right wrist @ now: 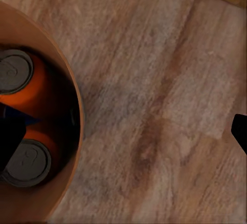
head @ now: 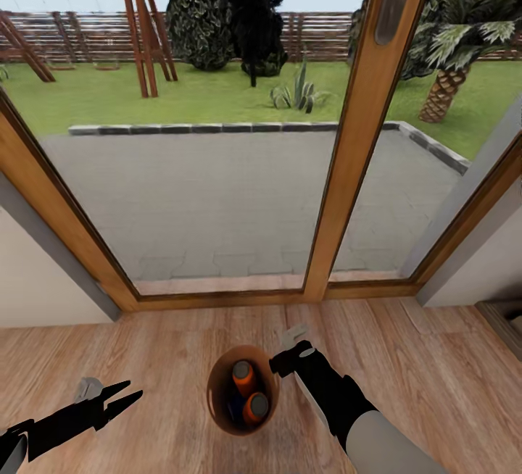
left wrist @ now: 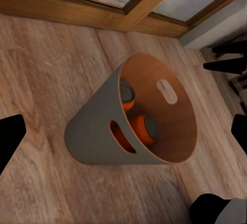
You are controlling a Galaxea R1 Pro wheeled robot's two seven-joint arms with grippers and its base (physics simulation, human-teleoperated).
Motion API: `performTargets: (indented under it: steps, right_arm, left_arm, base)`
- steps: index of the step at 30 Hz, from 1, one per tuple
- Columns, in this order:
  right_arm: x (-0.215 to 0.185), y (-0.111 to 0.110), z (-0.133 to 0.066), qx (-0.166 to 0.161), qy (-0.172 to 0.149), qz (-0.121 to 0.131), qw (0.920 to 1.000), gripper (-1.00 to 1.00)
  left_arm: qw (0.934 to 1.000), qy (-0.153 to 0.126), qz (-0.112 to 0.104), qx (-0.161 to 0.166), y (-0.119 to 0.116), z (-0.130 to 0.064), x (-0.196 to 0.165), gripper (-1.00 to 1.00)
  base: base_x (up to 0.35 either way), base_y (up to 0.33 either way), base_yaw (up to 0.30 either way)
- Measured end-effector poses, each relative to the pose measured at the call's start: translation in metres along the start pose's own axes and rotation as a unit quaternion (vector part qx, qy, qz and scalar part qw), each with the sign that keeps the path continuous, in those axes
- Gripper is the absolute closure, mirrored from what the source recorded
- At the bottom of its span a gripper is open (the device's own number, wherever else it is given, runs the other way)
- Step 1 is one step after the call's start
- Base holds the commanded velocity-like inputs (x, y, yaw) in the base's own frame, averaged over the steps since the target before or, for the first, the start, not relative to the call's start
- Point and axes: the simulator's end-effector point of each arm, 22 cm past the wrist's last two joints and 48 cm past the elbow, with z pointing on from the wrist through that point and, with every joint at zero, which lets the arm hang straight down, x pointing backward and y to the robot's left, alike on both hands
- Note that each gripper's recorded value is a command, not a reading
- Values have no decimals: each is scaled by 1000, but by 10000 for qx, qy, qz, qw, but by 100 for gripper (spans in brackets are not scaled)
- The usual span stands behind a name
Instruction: Put the three can of soda from the living room inside the tash can in the kitchen.
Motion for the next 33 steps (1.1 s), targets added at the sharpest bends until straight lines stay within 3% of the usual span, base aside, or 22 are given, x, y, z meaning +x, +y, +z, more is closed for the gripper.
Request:
performTargets:
  steps: [33]
  right_arm:
    - [-57, -12, -67, 63, -148, -30, 9999, -100]
  left_arm:
    - [9999, -112, 114, 34, -47, -27, -66, -100]
  base:
    - [0, 0, 0]
